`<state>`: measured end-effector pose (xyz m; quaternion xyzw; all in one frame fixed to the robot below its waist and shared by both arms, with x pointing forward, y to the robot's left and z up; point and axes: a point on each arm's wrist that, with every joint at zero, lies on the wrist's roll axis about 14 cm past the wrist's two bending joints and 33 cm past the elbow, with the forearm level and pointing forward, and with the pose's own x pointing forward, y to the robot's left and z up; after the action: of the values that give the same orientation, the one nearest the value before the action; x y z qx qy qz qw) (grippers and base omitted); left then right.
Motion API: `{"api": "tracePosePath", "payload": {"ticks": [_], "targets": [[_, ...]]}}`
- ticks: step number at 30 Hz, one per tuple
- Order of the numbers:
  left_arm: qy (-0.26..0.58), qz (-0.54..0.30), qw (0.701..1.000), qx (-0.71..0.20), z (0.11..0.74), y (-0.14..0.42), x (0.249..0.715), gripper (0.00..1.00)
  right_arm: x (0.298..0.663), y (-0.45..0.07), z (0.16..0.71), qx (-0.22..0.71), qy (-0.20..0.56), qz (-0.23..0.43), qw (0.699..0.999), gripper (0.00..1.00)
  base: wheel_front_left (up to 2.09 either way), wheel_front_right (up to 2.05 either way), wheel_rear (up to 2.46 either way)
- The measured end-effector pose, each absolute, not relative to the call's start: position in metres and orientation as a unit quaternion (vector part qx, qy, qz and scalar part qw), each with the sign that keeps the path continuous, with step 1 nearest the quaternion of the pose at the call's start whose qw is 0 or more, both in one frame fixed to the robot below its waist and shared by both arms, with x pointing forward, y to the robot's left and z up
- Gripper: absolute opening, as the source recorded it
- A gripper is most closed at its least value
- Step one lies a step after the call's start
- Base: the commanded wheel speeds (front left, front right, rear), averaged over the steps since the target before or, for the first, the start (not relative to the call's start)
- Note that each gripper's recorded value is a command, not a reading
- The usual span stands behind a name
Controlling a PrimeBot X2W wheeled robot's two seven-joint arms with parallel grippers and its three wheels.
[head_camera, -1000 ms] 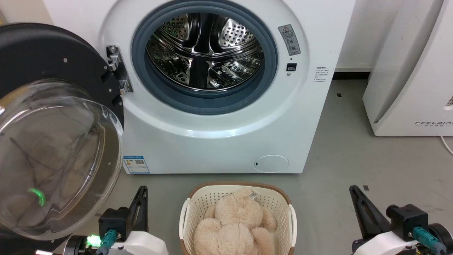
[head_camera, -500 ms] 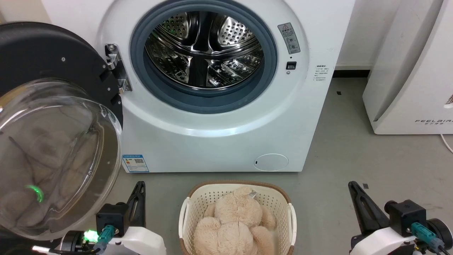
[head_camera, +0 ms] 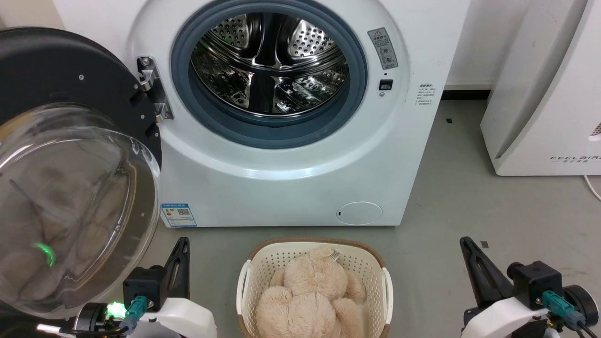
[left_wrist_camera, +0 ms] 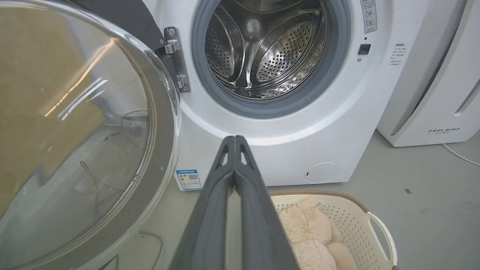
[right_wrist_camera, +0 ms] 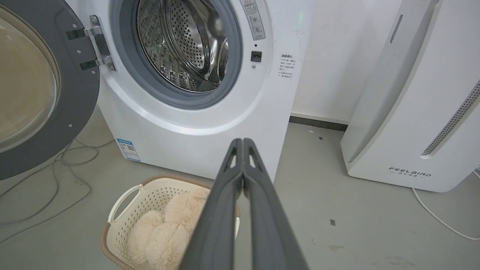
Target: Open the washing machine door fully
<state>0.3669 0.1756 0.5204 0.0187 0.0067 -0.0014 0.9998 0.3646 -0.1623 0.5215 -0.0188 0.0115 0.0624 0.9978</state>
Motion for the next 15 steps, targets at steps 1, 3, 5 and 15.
{"api": "tracePosePath", "payload": {"ticks": [1, 3, 5, 15], "targets": [[0.007, 0.0, 1.0, 0.019, 0.5204, 0.1761, 0.3671, 0.0, 0.3647, -0.1623, 0.5213, -0.019, 0.012, 0.062, 0.998, 0.0, 0.0, 0.0, 0.0], [0.01, 0.0, 1.0, 0.021, 0.5198, 0.1772, 0.3673, 0.0, 0.3649, -0.1621, 0.5208, -0.019, 0.013, 0.063, 0.998, 0.0, 0.0, 0.0, 0.0], [0.009, 0.001, 1.0, 0.021, 0.5201, 0.1779, 0.3676, 0.0, 0.3653, -0.1619, 0.5208, -0.019, 0.012, 0.063, 0.998, 0.0, 0.0, 0.0, 0.0], [0.01, 0.001, 1.0, 0.023, 0.5212, 0.1774, 0.3692, 0.0, 0.3685, -0.161, 0.5227, -0.023, 0.01, 0.064, 0.998, 0.0, 0.0, 0.0, 0.0]]}}
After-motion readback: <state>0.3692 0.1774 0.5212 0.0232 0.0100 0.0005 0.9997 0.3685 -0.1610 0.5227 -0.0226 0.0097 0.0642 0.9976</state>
